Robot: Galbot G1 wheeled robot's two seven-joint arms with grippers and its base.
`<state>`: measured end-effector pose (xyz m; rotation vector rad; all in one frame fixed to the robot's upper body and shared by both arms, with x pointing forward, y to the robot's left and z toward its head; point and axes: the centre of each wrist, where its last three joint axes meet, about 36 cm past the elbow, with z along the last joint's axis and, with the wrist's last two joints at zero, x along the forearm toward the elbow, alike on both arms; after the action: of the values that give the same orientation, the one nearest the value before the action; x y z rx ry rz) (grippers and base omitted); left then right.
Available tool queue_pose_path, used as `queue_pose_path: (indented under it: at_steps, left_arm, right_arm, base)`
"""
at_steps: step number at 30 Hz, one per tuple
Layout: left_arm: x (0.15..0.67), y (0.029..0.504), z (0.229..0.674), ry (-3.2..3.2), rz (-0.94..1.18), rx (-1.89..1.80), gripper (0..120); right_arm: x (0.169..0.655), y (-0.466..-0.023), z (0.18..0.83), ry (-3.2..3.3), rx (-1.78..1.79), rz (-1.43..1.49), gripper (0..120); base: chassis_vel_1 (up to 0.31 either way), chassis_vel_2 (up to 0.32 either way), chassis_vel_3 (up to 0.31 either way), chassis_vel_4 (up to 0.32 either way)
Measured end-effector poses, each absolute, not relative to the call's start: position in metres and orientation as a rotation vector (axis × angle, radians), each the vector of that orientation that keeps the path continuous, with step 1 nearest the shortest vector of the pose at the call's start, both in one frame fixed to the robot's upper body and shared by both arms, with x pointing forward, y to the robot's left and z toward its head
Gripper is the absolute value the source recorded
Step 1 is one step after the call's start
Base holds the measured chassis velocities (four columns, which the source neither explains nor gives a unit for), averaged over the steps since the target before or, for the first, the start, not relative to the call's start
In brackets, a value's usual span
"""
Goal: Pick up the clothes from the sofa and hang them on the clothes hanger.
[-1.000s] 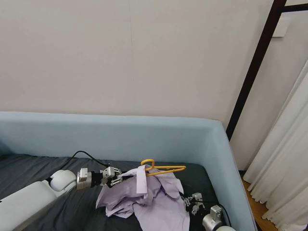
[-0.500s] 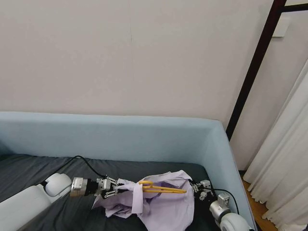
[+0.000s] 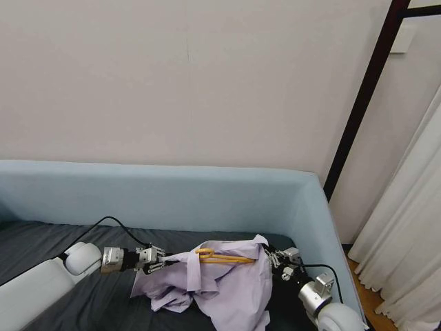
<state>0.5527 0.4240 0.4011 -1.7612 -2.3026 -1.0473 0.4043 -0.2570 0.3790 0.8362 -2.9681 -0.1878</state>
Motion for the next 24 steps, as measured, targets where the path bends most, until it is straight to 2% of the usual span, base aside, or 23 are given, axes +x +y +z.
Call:
queue_pose_path:
  at_steps: [9, 17, 24]
  left_arm:
    - [0.564, 0.398, 0.419, -2.430, -0.980, -1.677, 7]
    - [0.577, 0.349, 0.445, -2.468, -0.808, -1.779, 7]
    - [0.597, 0.324, 0.460, -2.476, -0.649, -1.818, 7]
  right_arm:
    - [0.382, -0.240, 0.428, -2.979, 0.978, -0.202, 0]
    - [0.384, -0.237, 0.451, -3.004, 1.018, -0.128, 0]
    - [0.374, -0.232, 0.476, -3.038, 1.127, -0.035, 0]
  base:
    - [0.000, 0.000, 0.000, 0.000]
    - [0.000, 0.000, 0.000, 0.000]
    - [0.000, 0.000, 0.000, 0.000]
